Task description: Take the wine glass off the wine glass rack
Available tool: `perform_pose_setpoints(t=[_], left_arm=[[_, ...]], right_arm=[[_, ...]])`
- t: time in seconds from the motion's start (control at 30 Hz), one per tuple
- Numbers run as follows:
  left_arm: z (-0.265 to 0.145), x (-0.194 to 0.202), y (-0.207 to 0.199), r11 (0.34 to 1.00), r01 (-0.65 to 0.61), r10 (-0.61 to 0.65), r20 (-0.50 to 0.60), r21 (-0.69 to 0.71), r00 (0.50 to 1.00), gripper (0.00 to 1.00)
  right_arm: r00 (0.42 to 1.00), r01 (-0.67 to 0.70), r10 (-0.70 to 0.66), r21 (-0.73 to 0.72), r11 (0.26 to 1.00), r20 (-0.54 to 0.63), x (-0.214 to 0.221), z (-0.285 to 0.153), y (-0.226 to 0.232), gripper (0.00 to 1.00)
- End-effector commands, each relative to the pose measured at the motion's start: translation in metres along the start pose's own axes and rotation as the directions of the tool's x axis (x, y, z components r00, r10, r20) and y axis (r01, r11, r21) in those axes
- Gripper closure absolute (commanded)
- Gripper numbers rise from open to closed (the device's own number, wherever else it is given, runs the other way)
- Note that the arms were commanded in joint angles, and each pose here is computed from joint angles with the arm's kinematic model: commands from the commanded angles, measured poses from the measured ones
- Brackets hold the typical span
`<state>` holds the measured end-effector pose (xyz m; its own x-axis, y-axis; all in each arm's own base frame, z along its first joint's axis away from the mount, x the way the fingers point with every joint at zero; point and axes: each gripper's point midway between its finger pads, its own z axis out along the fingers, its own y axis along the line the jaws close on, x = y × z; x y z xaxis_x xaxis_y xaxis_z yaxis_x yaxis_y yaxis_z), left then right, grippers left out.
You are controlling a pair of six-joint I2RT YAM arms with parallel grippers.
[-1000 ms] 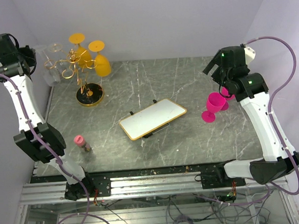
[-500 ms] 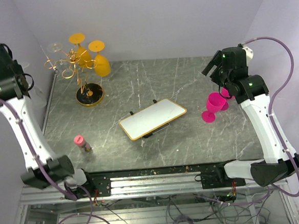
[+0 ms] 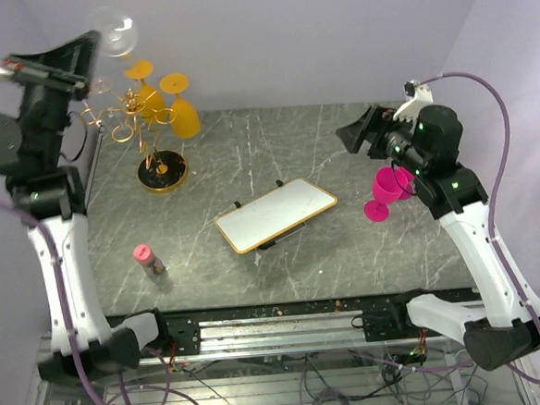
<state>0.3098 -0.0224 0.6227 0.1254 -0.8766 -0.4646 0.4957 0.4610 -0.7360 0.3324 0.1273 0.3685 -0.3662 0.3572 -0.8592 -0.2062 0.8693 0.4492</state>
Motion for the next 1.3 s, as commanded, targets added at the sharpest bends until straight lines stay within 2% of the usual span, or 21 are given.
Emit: perform_pose_setpoints(t=[0.0, 0.1, 0.13, 0.2, 0.27, 0.37, 0.5, 0.6, 0.77, 0.87, 0.9, 1.03, 1.1, 1.17, 1.2, 1.23, 1.27], left_arm=[[-0.015, 0.069, -0.088, 0.872, 0.143, 0.028, -0.341, 0.467, 0.940, 0.93], [-0.028, 0.102, -0.112, 0.791, 0.282, -0.002, -0.458, 0.543, 0.889, 0.93], [-0.037, 0.119, -0.120, 0.747, 0.377, -0.040, -0.529, 0.548, 0.848, 0.93], [-0.051, 0.141, -0.132, 0.666, 0.488, -0.060, -0.612, 0.563, 0.788, 0.93], [-0.067, 0.159, -0.141, 0.589, 0.571, -0.061, -0.673, 0.572, 0.737, 0.93], [-0.085, 0.179, -0.152, 0.527, 0.641, -0.043, -0.735, 0.558, 0.676, 0.93], [-0.103, 0.193, -0.164, 0.492, 0.671, -0.022, -0.763, 0.555, 0.647, 0.93], [-0.110, 0.201, -0.169, 0.464, 0.705, -0.037, -0.783, 0.536, 0.620, 0.93], [-0.115, 0.199, -0.169, 0.406, 0.749, -0.052, -0.805, 0.524, 0.591, 0.93], [-0.112, 0.201, -0.166, 0.401, 0.756, -0.070, -0.805, 0.518, 0.589, 0.93], [-0.111, 0.202, -0.164, 0.401, 0.759, -0.074, -0.808, 0.512, 0.584, 0.93], [-0.107, 0.208, -0.158, 0.398, 0.773, -0.092, -0.817, 0.494, 0.569, 0.93], [-0.104, 0.213, -0.154, 0.414, 0.767, -0.096, -0.815, 0.490, 0.572, 0.93], [-0.100, 0.218, -0.151, 0.446, 0.749, -0.099, -0.805, 0.490, 0.585, 0.87], [-0.097, 0.221, -0.148, 0.469, 0.733, -0.100, -0.795, 0.492, 0.598, 0.81], [-0.093, 0.224, -0.144, 0.502, 0.708, -0.102, -0.779, 0.496, 0.618, 0.71], [-0.089, 0.227, -0.140, 0.533, 0.699, -0.117, -0.777, 0.477, 0.619, 0.60]], right_arm=[[0.981, 0.142, -0.085, -0.345, 0.928, 0.177, -0.023, -0.025, 0.062, 0.13], [0.977, 0.085, 0.008, -0.423, 0.902, 0.212, -0.035, -0.033, 0.079, 0.10], [0.979, 0.061, 0.036, -0.463, 0.884, 0.199, -0.036, -0.033, 0.087, 0.09], [0.984, 0.023, 0.082, -0.565, 0.825, 0.160, -0.038, -0.037, 0.107, 0.09], [0.985, 0.021, 0.101, -0.689, 0.724, 0.137, -0.042, -0.047, 0.131, 0.09], [0.988, 0.040, 0.104, -0.839, 0.543, 0.115, -0.043, -0.069, 0.158, 0.09], [0.982, -0.005, 0.174, -0.902, 0.432, 0.078, -0.047, -0.080, 0.163, 0.07], [0.974, -0.029, 0.222, -0.947, 0.319, 0.045, -0.049, -0.096, 0.168, 0.07], [0.965, 0.009, 0.261, -0.997, 0.080, 0.029, -0.047, -0.139, 0.172, 0.26], [0.966, 0.045, 0.255, -0.999, 0.007, 0.046, -0.045, -0.157, 0.173, 0.34], [0.966, 0.049, 0.252, -0.999, 0.008, 0.049, -0.045, -0.158, 0.173, 0.36], [0.963, 0.082, 0.256, -0.996, 0.035, 0.089, -0.048, -0.164, 0.176, 0.54], [0.947, 0.080, 0.305, -0.994, 0.080, 0.101, -0.056, -0.164, 0.175, 0.79], [0.931, 0.005, 0.357, -0.982, 0.190, 0.074, -0.069, -0.152, 0.173, 0.99], [0.925, -0.057, 0.375, -0.952, 0.301, 0.063, -0.076, -0.133, 0.170, 1.00], [0.912, -0.210, 0.410, -0.863, 0.460, -0.004, -0.076, -0.104, 0.158, 1.00], [0.897, -0.217, 0.438, -0.807, 0.549, 0.057, -0.091, -0.098, 0.151, 1.00]])
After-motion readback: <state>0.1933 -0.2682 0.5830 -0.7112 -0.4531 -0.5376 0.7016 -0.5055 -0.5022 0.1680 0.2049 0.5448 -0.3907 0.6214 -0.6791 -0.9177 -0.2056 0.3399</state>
